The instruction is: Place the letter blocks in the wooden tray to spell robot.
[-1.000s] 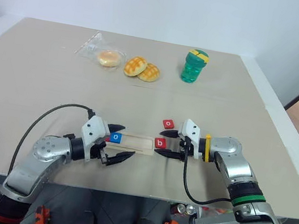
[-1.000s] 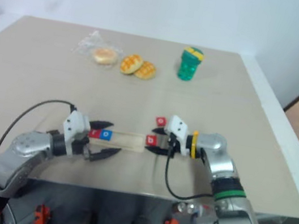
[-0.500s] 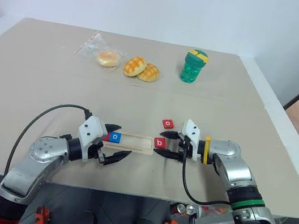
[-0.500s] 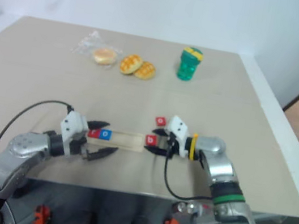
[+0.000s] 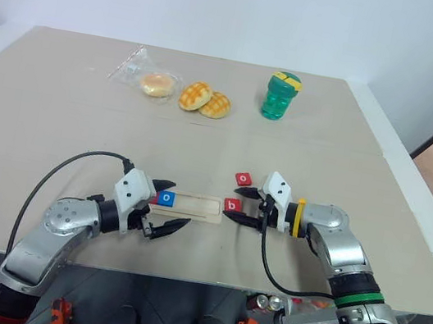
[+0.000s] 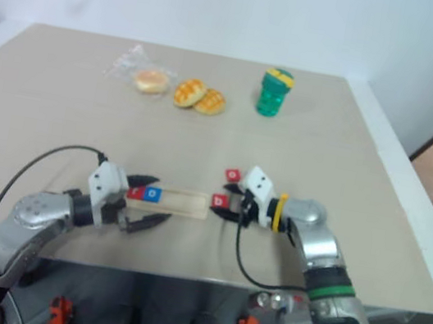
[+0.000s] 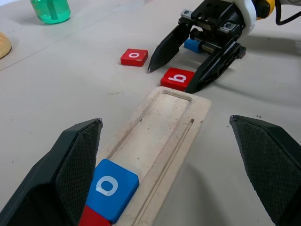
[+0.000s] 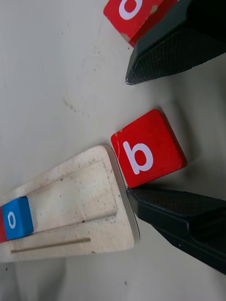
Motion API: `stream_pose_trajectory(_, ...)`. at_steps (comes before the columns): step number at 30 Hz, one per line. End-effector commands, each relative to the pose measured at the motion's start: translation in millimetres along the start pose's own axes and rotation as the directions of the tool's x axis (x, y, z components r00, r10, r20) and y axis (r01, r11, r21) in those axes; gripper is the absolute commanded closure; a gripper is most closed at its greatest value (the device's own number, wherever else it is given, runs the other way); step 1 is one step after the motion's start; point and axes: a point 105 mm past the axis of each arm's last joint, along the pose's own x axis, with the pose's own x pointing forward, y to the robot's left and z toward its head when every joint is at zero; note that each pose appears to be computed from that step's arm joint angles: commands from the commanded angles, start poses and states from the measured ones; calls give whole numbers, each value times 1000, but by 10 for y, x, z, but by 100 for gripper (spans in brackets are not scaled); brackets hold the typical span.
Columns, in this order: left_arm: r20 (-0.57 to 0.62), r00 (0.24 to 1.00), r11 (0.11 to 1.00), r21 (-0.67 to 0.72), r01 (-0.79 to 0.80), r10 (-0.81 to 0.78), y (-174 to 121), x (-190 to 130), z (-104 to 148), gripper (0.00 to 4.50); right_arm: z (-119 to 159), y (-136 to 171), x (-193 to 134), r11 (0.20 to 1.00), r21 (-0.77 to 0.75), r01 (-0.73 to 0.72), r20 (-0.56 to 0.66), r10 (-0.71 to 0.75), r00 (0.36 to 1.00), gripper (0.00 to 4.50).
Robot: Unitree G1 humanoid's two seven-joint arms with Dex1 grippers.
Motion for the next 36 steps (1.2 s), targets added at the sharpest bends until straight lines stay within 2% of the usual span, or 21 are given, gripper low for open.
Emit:
stream_pose_trajectory(1, 4, 1000, 999, 36, 5, -5, -13, 3, 36, 0, -60, -97, -66, 997, -11, 75, -33, -75, 997, 138)
stream_pose_trajectory(18, 3, 1000, 999, 33, 11, -11, -11, 3, 37, 0, -139, -85, -106, 987, 14, 163, -129, -160, 979, 138)
stream_pose_trajectory(20, 4, 1000, 999, 31, 10, -11, -13, -1, 37, 0, -151, -45, -110, 987, 19, 162, -135, -158, 978, 150)
stream_pose_trajectory(23, 2, 1000, 999, 30, 9, -9, -17, -8, 32, 0, -168, 58, -99, 986, 33, 162, -152, -156, 976, 271)
stream_pose_trajectory(25, 1, 1000, 999, 31, 9, -9, -19, -8, 30, 0, -172, 123, -85, 985, 46, 169, -160, -160, 974, 322)
stream_pose_trajectory(33, 0, 1000, 999, 31, 10, -10, -12, -3, 26, 0, -154, 152, -108, 976, 53, 210, -170, -199, 965, 323)
stream_pose_trajectory(35, 7, 1000, 999, 33, -17, 17, 36, -26, 35, 0, -20, 99, -117, 978, 40, 206, -139, -199, 970, 323)
stream_pose_trajectory(36, 27, 998, 998, 22, -61, 60, 103, -70, 71, 0, 134, 93, -96, 985, 32, 171, -98, -167, 981, 323)
